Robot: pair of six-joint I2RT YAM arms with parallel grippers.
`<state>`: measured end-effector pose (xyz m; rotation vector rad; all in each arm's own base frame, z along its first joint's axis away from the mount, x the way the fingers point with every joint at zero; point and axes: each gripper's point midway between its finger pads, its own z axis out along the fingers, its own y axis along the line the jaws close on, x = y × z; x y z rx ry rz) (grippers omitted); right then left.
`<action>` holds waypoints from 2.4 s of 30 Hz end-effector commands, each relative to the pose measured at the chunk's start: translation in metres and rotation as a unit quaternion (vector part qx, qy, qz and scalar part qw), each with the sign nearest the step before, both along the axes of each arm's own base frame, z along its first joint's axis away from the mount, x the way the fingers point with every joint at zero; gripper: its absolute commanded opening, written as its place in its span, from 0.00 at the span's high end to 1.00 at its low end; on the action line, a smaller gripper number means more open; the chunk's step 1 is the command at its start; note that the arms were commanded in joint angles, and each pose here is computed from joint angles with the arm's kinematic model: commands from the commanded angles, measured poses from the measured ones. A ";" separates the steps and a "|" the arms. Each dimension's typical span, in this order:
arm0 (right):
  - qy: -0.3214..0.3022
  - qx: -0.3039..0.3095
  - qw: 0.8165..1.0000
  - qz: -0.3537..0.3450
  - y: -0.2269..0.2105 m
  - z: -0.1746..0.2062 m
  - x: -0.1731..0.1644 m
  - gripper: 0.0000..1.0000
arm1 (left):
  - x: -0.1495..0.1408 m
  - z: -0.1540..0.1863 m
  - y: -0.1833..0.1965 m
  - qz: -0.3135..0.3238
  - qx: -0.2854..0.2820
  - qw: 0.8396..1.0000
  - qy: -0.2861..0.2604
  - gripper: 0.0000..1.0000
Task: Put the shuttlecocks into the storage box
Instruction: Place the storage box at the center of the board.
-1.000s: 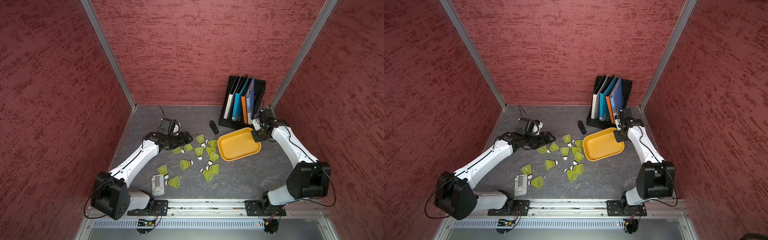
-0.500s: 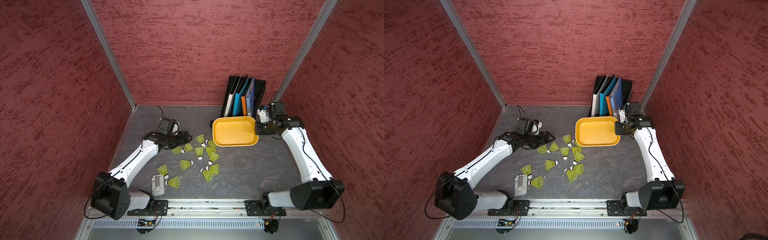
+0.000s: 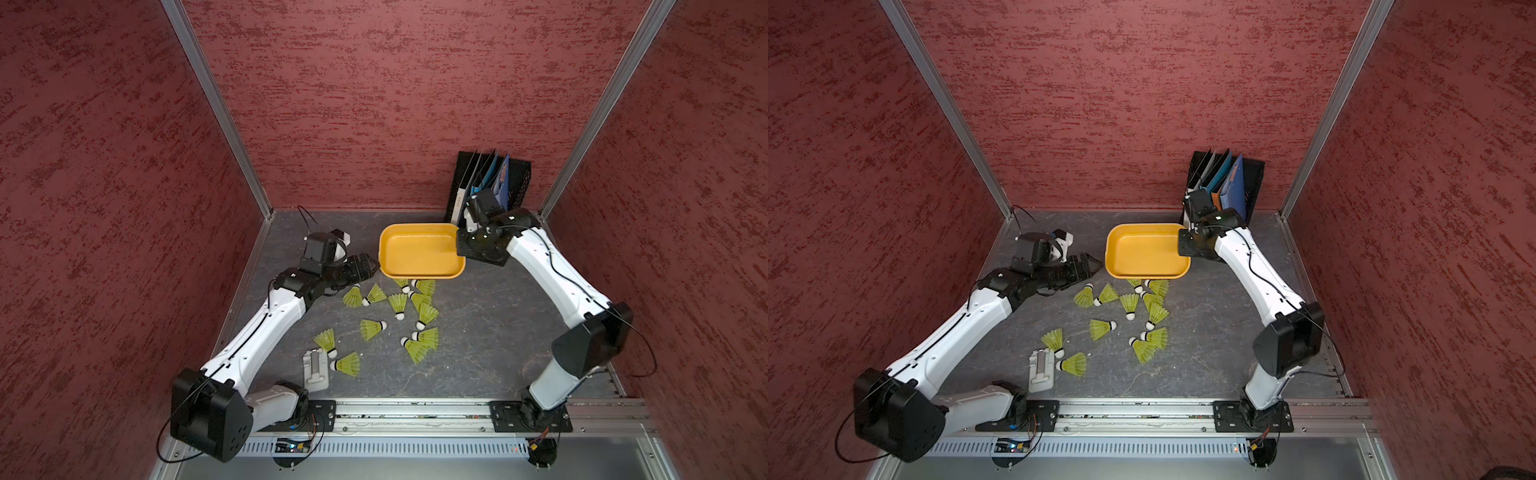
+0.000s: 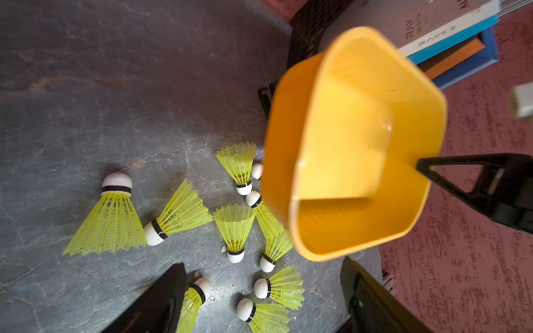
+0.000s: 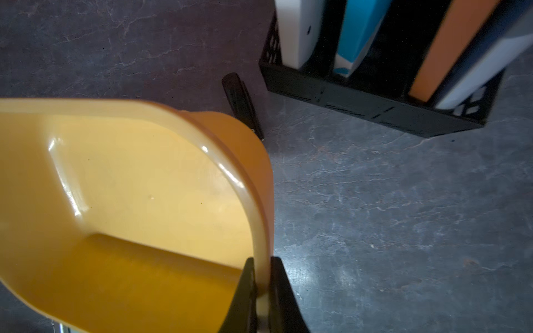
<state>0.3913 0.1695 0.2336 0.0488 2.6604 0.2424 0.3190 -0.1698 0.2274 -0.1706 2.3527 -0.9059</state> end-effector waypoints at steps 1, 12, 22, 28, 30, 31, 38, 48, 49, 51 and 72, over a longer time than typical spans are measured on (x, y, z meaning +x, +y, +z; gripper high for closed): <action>-0.018 0.007 0.999 -0.033 0.021 0.008 0.019 1.00 | 0.002 0.026 0.010 0.005 -0.003 0.998 -0.068 0.12; -0.028 0.038 0.999 0.015 0.111 -0.017 0.087 1.00 | -0.005 0.053 0.051 0.029 -0.106 0.989 -0.095 0.10; -0.029 0.050 0.998 0.036 0.144 -0.065 0.120 1.00 | 0.006 0.023 0.061 0.087 -0.169 0.981 -0.026 0.12; -0.007 0.022 0.998 0.054 0.141 -0.095 0.119 1.00 | 0.001 0.016 0.059 0.081 -0.150 0.985 -0.009 0.12; 0.004 0.015 0.998 0.055 0.137 -0.102 0.118 1.00 | -0.002 0.014 0.058 0.079 -0.148 0.986 -0.005 0.12; 0.009 0.014 0.998 0.056 0.135 -0.106 0.118 1.00 | -0.003 0.014 0.058 0.078 -0.147 0.986 -0.005 0.12; 0.040 0.013 0.996 0.077 0.128 -0.116 0.108 1.00 | -0.007 0.009 0.052 0.065 -0.139 0.988 0.002 0.12; 0.062 0.020 0.996 0.069 0.103 -0.119 0.091 1.00 | -0.006 0.005 0.040 0.045 -0.133 0.990 0.007 0.12; 0.063 0.020 0.995 0.068 0.101 -0.119 0.090 1.00 | -0.006 0.005 0.039 0.042 -0.132 0.990 0.007 0.12; 0.065 0.019 0.996 0.066 0.096 -0.118 0.086 1.00 | -0.006 0.004 0.036 0.038 -0.130 0.991 0.009 0.12; 0.106 0.064 0.992 0.004 0.061 -0.137 0.054 0.91 | -0.021 -0.023 -0.005 -0.022 -0.089 0.995 0.036 0.12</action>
